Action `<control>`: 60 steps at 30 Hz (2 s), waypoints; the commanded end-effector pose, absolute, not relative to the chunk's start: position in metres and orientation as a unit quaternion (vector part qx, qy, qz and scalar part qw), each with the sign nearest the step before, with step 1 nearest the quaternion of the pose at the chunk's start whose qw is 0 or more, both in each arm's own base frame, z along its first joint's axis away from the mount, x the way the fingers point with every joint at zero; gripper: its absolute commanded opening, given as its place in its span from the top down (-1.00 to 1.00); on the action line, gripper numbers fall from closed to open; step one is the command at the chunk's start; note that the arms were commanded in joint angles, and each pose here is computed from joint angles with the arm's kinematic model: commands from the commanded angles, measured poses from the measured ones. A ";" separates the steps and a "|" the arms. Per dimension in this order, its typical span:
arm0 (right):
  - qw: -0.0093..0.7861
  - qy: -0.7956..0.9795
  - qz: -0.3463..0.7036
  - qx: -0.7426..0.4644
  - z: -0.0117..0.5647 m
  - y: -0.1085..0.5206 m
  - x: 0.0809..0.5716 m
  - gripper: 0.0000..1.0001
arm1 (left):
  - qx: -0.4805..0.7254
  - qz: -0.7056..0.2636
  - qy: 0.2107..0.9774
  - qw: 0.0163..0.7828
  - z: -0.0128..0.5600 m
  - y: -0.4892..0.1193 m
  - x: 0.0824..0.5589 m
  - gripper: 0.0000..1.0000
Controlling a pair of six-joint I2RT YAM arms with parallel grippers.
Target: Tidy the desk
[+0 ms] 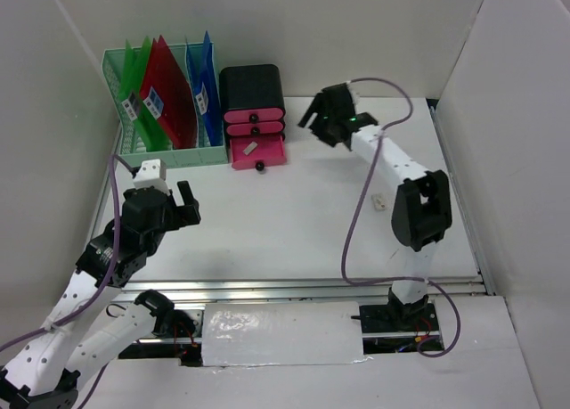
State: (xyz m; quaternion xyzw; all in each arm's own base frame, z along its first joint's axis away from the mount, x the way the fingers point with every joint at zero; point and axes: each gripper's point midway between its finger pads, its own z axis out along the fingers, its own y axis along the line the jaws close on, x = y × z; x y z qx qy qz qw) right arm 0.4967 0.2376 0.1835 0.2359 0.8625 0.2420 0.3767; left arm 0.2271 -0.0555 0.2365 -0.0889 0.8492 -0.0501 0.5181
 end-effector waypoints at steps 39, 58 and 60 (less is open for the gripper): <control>0.097 0.987 0.027 0.125 0.031 0.021 0.366 0.49 | -0.068 -0.051 0.852 0.517 0.235 -0.064 0.236 -0.99; 0.177 0.979 0.041 0.092 0.063 0.072 0.398 0.82 | -0.068 -0.048 0.852 0.516 0.234 -0.063 0.237 -0.99; 0.235 0.965 0.106 0.039 0.097 0.141 0.410 0.81 | -0.068 -0.048 0.853 0.515 0.234 -0.064 0.237 -0.99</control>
